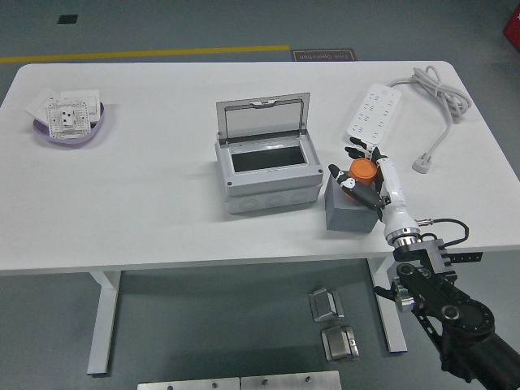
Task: Pick up the cylinder from the cube,place it in the box,flap close box
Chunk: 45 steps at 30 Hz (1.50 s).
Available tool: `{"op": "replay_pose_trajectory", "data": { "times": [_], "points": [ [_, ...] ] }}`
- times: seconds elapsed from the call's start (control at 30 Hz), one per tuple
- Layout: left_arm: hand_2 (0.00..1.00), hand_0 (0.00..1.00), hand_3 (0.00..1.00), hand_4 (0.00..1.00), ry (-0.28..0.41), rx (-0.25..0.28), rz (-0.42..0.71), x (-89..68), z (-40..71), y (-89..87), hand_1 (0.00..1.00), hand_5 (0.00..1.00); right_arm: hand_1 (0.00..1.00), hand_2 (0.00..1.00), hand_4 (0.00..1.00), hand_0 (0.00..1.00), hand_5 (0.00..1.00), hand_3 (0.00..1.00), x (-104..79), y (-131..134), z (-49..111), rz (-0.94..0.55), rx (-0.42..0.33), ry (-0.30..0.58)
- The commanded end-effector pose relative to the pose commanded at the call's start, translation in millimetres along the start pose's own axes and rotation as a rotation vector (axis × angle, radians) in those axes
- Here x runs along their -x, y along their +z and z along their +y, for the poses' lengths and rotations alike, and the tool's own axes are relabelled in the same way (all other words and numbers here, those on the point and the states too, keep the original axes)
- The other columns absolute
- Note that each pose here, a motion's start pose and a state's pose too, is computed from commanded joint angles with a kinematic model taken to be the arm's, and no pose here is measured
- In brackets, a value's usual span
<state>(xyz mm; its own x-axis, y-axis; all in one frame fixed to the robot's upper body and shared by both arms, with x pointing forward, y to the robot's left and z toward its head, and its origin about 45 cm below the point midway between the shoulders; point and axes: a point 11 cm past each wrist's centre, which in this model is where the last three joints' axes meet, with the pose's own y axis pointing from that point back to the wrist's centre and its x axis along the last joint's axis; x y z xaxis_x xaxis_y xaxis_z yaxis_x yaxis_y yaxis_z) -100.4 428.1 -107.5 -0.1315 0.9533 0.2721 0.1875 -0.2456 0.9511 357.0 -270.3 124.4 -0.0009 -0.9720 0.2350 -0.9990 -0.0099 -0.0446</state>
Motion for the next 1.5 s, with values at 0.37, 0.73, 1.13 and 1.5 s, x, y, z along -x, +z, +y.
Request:
{"op": "replay_pose_trajectory", "data": {
  "times": [0.37,0.73,1.13,1.5],
  "points": [
    [0.561,0.682,0.587,0.495,-0.001,0.006,0.001,0.6,0.1,2.3,0.65,0.042,0.712,0.659,0.203,0.756,0.002,0.685,1.2,4.2,3.1,-0.01,0.026,0.026],
    [0.562,0.682,0.588,0.496,-0.002,0.013,0.005,1.5,0.3,5.5,0.651,0.041,0.561,0.508,0.002,0.633,0.002,0.427,4.9,1.2,2.2,0.022,0.035,0.024],
    [0.564,0.682,0.589,0.5,-0.002,0.011,0.005,1.8,0.2,4.5,0.655,0.049,0.373,0.327,0.002,0.577,0.002,0.224,-0.5,-13.8,-6.6,0.106,-0.002,0.029],
    [0.566,0.682,0.591,0.505,0.001,0.006,0.002,-0.4,0.2,2.6,0.658,0.053,0.37,0.324,0.002,0.601,0.002,0.216,15.7,-55.4,-43.7,0.247,-0.075,-0.058]
  ]
}}
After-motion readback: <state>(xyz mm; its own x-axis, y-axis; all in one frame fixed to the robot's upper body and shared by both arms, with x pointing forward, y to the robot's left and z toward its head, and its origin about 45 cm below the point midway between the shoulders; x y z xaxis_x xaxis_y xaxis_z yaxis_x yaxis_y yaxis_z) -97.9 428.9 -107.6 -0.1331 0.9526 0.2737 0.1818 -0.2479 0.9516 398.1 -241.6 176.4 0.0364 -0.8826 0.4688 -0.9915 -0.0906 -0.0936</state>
